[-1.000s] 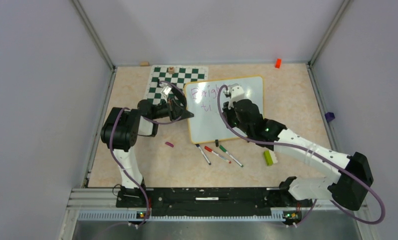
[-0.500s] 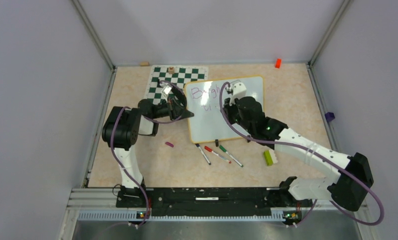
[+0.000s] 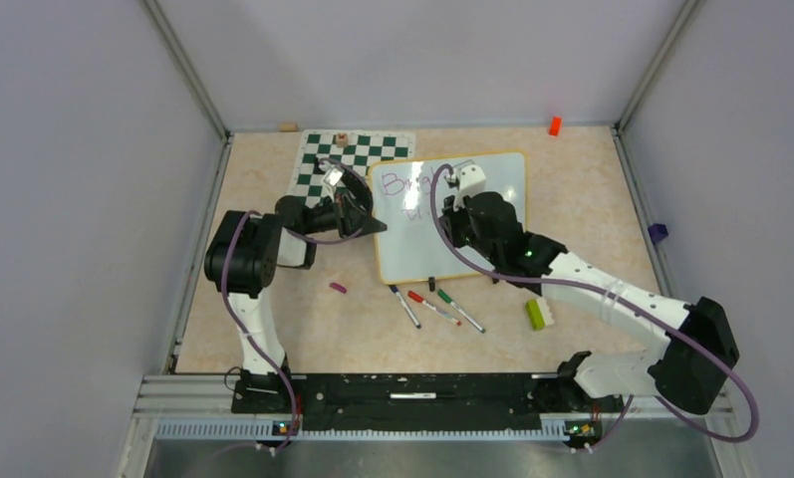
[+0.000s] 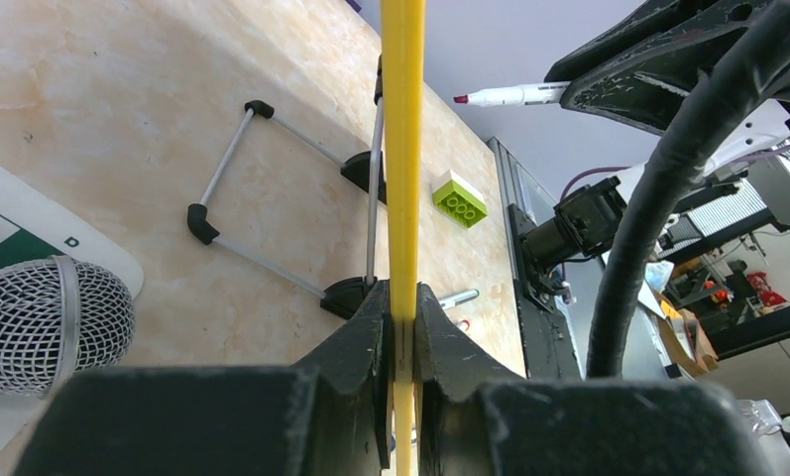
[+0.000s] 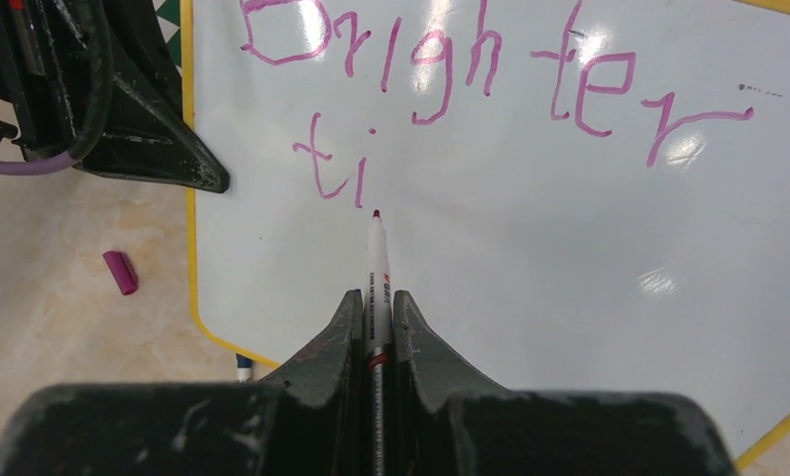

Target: Write a sentence on the whiteboard

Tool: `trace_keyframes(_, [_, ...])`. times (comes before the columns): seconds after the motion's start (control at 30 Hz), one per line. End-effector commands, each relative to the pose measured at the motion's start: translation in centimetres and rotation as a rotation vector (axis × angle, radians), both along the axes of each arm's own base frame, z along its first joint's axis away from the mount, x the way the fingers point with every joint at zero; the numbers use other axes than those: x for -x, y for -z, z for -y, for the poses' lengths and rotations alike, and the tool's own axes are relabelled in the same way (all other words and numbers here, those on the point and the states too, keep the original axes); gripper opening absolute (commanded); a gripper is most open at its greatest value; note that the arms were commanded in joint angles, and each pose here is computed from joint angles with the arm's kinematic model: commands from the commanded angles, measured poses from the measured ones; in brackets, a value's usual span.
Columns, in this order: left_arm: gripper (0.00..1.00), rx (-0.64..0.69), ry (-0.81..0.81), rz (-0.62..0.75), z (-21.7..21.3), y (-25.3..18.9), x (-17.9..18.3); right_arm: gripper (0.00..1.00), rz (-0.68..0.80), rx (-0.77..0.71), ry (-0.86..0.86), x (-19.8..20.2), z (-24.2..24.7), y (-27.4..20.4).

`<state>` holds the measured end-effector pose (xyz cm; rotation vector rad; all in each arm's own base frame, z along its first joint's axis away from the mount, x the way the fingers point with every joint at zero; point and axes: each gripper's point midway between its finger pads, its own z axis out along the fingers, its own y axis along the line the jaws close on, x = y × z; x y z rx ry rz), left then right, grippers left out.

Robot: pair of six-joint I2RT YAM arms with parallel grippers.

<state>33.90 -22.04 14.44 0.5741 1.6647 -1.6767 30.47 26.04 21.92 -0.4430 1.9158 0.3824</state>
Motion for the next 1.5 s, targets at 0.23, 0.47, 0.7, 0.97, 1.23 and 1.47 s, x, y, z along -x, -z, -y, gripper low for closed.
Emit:
trace_keyframes(0.23, [0.00,0.023,0.003,0.091,0.0,-1.3,-1.3,0.00,0.058,-0.016,0.024,-1.8,-0.6,-3.0])
trace_keyframes(0.47, [0.00,0.021,0.003,0.098,0.0,-1.3,-1.2,0.00,0.046,0.007,0.038,-2.7,-1.1,-2.7])
trace_keyframes(0.7, [0.00,0.022,0.003,0.098,0.0,-1.3,-1.2,0.00,0.039,0.024,0.052,-3.3,-1.3,-2.5])
trace_keyframes(0.97, [0.00,0.021,0.003,0.102,0.0,-1.4,-1.1,0.00,0.040,0.051,0.082,-4.0,-1.1,-2.0])
trace_keyframes(1.23, [0.00,0.021,0.003,0.104,0.0,-1.4,-1.1,0.00,0.029,0.071,0.089,-4.4,-1.3,-1.2])
trace_keyframes(1.47, [0.00,0.021,0.003,0.104,0.0,-1.4,-1.0,0.00,0.015,0.089,0.098,-4.3,-1.0,-0.5])
